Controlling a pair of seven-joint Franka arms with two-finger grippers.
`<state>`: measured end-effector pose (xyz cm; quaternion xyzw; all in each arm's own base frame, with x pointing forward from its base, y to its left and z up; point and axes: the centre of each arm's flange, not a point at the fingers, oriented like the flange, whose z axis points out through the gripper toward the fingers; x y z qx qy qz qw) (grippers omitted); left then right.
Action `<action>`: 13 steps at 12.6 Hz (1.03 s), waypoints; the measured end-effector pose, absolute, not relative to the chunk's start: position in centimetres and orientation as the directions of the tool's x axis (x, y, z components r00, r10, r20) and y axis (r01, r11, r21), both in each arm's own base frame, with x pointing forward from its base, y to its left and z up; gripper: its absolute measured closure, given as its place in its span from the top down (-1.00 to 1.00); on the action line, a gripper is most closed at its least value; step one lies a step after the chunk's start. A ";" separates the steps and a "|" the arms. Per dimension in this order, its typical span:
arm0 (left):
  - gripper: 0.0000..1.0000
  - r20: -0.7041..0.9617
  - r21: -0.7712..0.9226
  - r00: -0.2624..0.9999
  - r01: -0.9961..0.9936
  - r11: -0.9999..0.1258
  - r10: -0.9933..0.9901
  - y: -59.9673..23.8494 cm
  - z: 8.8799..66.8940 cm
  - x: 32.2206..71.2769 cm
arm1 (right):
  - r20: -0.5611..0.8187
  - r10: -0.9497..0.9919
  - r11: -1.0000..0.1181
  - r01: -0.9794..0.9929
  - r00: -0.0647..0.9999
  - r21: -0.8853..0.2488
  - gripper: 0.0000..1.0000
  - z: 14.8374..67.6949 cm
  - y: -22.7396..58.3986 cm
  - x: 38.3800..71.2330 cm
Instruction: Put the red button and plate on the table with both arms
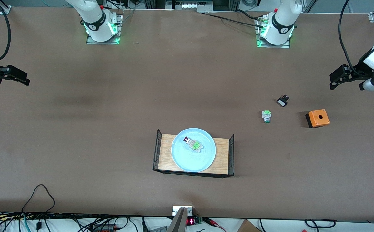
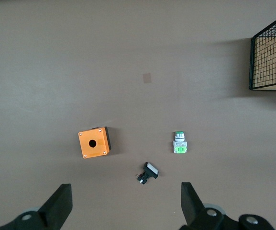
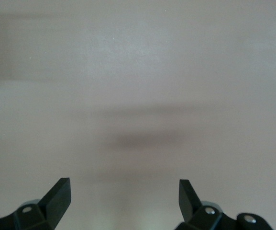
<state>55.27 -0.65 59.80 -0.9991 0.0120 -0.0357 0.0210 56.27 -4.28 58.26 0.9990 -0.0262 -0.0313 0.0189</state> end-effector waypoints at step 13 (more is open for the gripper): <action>1.00 -0.062 -0.047 0.998 0.002 -0.999 0.005 -2.0 56.3 55.5 | -0.044 -0.052 -0.998 -0.050 0.998 0.038 1.00 58.4 -4.2 56.5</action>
